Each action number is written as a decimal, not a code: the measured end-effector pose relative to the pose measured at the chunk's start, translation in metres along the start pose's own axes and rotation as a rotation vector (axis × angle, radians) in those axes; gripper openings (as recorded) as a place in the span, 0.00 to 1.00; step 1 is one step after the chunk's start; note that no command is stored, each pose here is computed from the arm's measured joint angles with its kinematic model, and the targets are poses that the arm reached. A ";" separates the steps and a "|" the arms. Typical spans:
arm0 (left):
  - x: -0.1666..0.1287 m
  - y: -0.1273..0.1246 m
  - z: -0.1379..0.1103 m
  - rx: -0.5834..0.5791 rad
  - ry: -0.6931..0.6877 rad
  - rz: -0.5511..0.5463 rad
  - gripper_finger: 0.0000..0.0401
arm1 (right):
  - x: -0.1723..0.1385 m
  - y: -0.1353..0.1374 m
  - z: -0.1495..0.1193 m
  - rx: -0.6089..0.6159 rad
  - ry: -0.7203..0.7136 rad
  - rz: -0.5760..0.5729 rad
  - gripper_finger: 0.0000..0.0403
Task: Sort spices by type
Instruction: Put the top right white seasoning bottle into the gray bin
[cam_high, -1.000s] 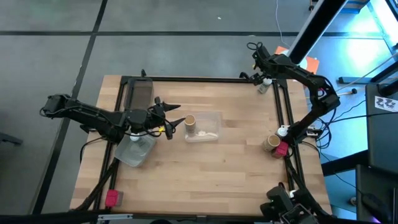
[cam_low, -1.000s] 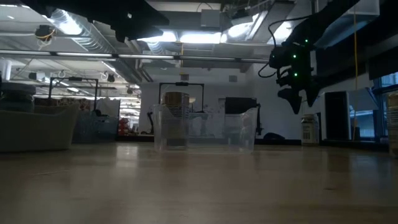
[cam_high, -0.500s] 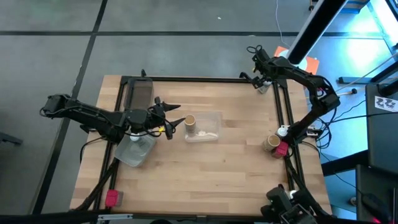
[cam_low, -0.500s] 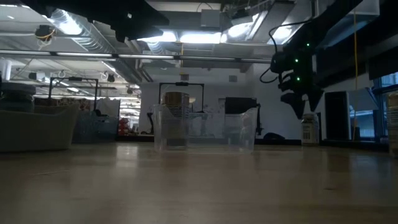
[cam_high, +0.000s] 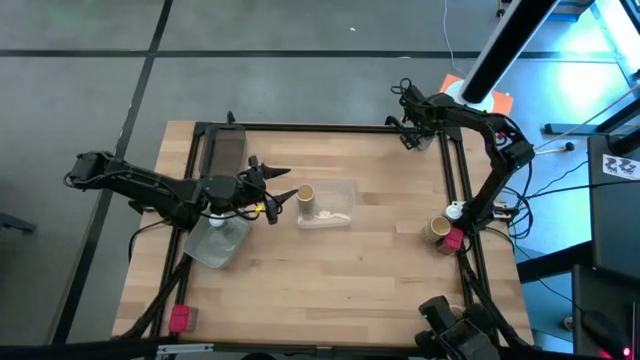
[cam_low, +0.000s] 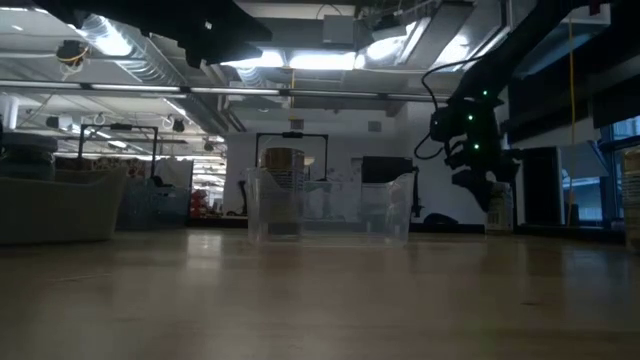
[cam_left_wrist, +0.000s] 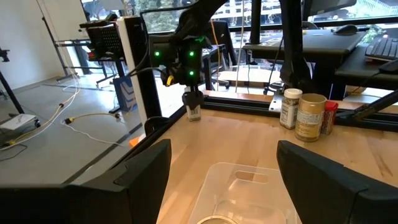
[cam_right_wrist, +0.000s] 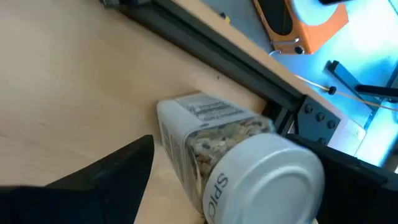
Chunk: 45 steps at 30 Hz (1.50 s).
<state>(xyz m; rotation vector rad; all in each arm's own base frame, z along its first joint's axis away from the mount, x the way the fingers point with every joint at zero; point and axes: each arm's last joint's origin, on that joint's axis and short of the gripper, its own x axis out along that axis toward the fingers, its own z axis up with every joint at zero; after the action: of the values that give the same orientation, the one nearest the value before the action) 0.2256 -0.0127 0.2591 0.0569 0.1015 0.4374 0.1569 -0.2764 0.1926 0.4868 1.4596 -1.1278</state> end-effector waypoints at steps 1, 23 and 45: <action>0.000 0.000 0.000 0.001 0.000 0.000 0.69 | 0.000 0.000 -0.001 -0.004 0.006 0.000 0.89; 0.000 0.000 0.000 0.000 0.000 0.000 0.69 | -0.001 0.001 -0.003 -0.043 0.025 0.034 0.57; 0.000 0.000 0.000 -0.002 -0.002 0.000 0.69 | -0.079 0.106 -0.039 -0.461 -0.156 0.175 0.52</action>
<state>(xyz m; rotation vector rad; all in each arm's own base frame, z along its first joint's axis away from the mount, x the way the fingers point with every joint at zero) 0.2256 -0.0127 0.2594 0.0551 0.0994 0.4374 0.2427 -0.1723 0.2224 0.1921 1.4513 -0.6470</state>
